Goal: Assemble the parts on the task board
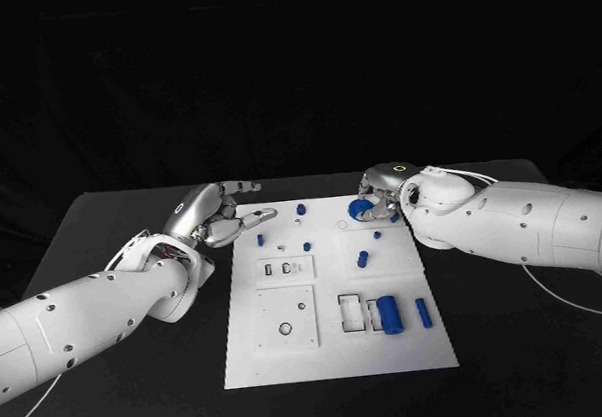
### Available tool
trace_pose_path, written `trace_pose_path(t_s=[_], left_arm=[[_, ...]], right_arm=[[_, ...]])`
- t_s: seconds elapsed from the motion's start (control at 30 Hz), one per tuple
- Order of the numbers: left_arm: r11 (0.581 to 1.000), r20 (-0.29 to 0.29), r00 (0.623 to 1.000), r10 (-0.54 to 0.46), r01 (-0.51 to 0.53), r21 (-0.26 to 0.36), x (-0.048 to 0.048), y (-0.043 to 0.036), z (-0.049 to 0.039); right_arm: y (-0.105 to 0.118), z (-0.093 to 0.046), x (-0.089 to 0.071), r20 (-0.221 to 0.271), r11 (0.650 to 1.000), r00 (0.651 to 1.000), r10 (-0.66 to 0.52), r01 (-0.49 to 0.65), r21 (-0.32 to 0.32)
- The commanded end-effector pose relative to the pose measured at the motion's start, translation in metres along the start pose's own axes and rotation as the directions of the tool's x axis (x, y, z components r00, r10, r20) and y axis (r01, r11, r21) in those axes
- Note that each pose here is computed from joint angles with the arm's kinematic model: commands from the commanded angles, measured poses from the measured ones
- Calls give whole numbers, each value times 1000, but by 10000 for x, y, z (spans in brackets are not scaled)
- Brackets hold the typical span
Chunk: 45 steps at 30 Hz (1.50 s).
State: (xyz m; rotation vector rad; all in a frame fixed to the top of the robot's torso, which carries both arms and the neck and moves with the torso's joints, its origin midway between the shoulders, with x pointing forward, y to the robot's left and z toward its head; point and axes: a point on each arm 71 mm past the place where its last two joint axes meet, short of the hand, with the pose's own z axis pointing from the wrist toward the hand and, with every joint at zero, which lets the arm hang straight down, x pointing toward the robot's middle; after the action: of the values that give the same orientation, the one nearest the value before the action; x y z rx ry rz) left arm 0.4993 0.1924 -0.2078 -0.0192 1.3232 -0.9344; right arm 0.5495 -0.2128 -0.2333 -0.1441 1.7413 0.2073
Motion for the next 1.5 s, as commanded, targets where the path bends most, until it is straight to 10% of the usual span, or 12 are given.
trace_pose_path(t_s=[0.03,1.5], left_arm=[[1000,-3,1000,0,1,18,7,-26,5],[1000,-3,1000,5,-5,12,-5,-8,-5]], right_arm=[[-7,1,40,-35,999,999,-27,28,22],[-38,-43,-26,67,997,995,80,-81,13]])
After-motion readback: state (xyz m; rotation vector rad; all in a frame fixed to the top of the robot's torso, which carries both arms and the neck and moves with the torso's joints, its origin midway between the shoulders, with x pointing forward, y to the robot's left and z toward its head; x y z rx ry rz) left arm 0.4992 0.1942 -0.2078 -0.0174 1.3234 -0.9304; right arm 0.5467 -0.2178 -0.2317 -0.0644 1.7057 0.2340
